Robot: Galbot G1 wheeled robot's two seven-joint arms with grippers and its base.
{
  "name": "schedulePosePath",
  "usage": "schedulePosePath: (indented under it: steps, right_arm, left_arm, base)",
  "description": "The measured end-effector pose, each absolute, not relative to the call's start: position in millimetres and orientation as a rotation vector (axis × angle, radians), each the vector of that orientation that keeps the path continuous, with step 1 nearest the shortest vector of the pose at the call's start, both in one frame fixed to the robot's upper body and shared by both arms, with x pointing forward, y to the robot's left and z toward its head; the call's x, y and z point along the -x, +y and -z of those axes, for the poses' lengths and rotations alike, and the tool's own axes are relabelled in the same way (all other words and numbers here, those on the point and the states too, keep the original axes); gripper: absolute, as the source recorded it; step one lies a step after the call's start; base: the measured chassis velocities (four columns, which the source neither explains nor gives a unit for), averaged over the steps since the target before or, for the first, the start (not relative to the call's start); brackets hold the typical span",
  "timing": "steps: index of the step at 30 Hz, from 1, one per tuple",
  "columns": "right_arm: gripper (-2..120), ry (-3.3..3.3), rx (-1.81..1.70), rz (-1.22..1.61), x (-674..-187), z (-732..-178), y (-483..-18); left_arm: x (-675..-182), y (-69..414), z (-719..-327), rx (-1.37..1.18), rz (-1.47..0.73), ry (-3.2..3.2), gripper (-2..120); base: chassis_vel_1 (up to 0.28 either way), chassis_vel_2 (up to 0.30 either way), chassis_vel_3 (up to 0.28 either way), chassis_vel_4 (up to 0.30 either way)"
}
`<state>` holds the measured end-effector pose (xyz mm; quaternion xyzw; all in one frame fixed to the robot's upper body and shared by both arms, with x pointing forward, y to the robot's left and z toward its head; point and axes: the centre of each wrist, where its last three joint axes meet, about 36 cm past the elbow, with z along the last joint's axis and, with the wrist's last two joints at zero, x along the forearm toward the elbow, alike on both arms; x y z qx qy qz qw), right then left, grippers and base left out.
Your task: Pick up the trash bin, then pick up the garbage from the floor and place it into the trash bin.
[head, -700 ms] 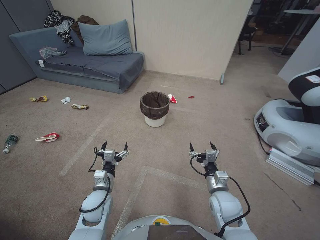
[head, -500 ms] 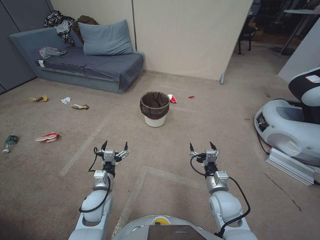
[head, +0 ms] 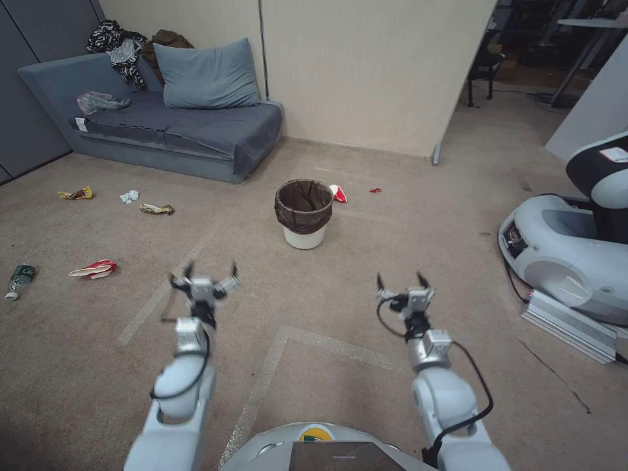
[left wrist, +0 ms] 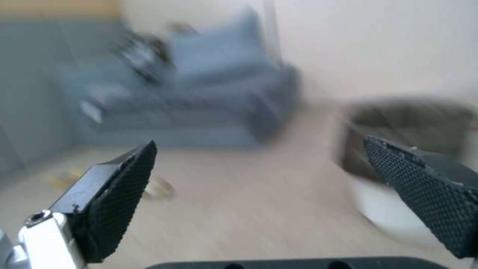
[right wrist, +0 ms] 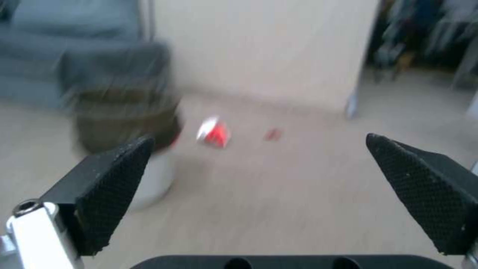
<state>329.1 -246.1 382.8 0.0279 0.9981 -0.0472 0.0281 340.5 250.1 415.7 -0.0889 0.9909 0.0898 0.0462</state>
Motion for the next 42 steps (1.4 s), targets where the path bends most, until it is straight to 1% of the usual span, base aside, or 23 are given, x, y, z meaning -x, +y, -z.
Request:
schedulePosePath:
  steps: [4, 6, 9, 12, 23, 30, 38, 42]
  right_arm:
    - [100, 3.026, -0.111, 0.147, -342, -391, -250]
    - [100, 2.987, -0.134, 0.144, -350, -395, -254]
    - [100, 2.814, -0.25, 0.145, -381, -416, -277]
    - [100, 2.806, -0.251, 0.148, -383, -417, -278]
    - [100, 2.808, -0.224, 0.161, -380, -417, -277]
    - [100, 2.806, -0.201, 0.157, -374, -420, -277]
    - [100, 2.85, -0.186, 0.143, -355, -397, -276]
    - [100, 2.868, -0.183, 0.131, -348, -388, -274]
  left_arm:
    - [-350, 255, -431, 0.35, -0.29, 2.974, 100]
    - [-351, 255, -432, 0.354, -0.29, 2.972, 100]
    - [-351, 256, -430, 0.367, -0.295, 2.976, 100]
    - [-350, 256, -427, 0.369, -0.297, 2.983, 100]
    - [-346, 256, -421, 0.367, -0.297, 3.001, 100]
    - [-334, 254, -411, 0.342, -0.301, 3.034, 100]
    - [-319, 251, -388, 0.305, -0.29, 3.048, 100]
    - [-316, 251, -383, 0.301, -0.289, 3.051, 100]
  base:
    - [0.0, 0.0, 0.0, 0.0]
    - [0.0, 0.0, 0.0, 0.0]
    - [0.0, 0.0, 0.0, 0.0]
    - [0.0, 0.0, 0.0, 0.0]
    - [0.0, 0.0, 0.0, 0.0]
    - [0.0, 0.0, 0.0, 0.0]
    - [0.0, 0.0, 0.0, 0.0]
    - [0.0, 0.0, 0.0, 0.0]
